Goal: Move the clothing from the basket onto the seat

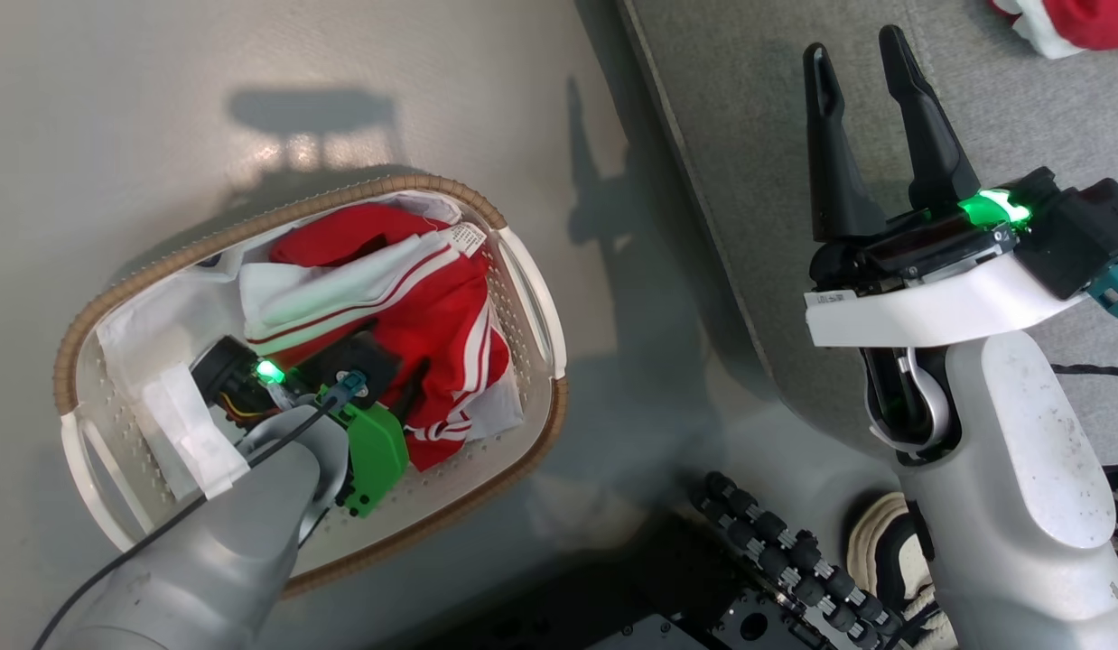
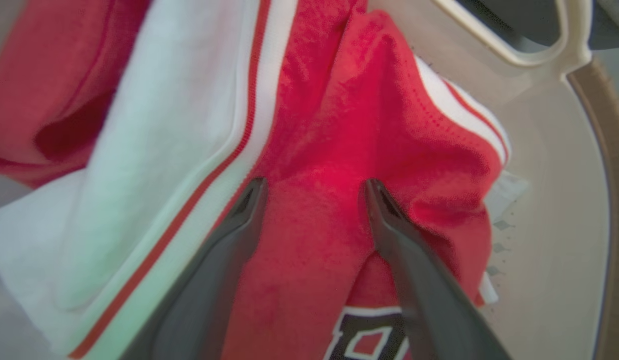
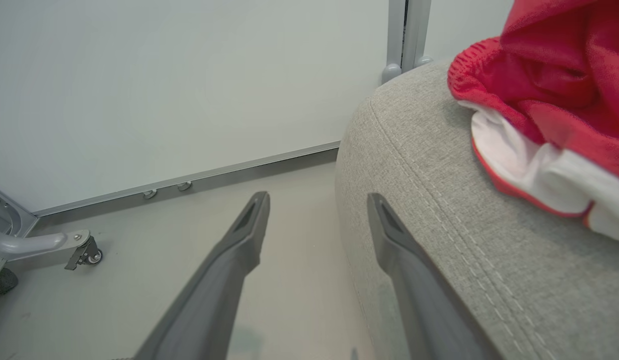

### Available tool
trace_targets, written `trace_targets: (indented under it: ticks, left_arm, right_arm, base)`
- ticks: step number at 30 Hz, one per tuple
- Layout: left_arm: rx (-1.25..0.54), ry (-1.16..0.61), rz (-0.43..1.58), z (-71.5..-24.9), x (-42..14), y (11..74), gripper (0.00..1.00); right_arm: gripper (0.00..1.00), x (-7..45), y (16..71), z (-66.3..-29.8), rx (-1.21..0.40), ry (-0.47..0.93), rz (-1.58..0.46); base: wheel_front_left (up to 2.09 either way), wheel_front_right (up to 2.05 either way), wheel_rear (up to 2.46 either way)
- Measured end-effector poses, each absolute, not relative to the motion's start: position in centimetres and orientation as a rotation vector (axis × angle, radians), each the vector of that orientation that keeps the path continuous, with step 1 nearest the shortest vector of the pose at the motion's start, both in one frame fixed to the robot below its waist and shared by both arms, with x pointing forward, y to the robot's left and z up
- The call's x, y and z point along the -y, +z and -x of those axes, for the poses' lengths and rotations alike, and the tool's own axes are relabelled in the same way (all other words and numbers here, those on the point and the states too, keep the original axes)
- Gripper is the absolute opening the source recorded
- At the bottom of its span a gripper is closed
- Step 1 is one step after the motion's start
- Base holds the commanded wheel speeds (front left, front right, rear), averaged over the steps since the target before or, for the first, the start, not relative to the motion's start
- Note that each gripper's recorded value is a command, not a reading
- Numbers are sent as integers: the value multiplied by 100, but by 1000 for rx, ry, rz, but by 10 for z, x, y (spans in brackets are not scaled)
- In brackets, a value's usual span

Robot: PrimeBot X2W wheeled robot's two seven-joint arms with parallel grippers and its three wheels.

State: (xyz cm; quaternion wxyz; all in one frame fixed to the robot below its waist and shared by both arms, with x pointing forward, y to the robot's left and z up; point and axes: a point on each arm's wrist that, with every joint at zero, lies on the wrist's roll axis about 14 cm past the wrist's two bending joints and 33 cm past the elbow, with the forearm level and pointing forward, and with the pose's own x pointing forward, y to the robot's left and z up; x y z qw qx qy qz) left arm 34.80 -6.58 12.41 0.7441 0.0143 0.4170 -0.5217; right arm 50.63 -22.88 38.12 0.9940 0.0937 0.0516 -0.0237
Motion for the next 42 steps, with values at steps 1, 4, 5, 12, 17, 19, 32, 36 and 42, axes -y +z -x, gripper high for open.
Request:
trace_targets:
  ticks: [1, 4, 5, 12, 17, 19, 32, 36, 42]
  left_arm:
    - [-922, -1149, -42, -347, 64, 120, 100]
    - [-949, -1154, -61, -344, 61, 110, 100]
    - [-959, -1147, -58, -344, 61, 108, 100]
    - [-1083, -1140, -104, -330, 51, 94, 100]
    - [-1116, -1121, -106, -331, 47, 91, 91]
    - [-1110, -1116, -103, -332, 47, 91, 0]
    - [-1006, -1051, -6, -349, 60, 137, 0]
    - [-952, -1023, 44, -361, 68, 162, 0]
    - [-838, -938, 164, -384, 74, 210, 0]
  right_arm:
    - [100, 229, 379, -507, -106, -46, -187]
    - [100, 227, 373, -509, -114, -41, -187]
    - [100, 227, 372, -510, -117, -40, -187]
    - [100, 225, 366, -511, -125, -37, -190]
    - [100, 225, 366, -511, -125, -36, -190]
    - [100, 225, 366, -511, -125, -35, -190]
    - [100, 225, 388, -503, -112, -33, -162]
    - [100, 226, 399, -496, -100, -41, -158]
    - [100, 225, 416, -487, -80, -41, -142]
  base:
    - [0, 0, 0]
    - [0, 0, 0]
    - [0, 0, 0]
    - [0, 0, 0]
    - [0, 0, 0]
    - [0, 0, 0]
    - [0, 0, 0]
    - [0, 0, 0]
    - [0, 0, 0]
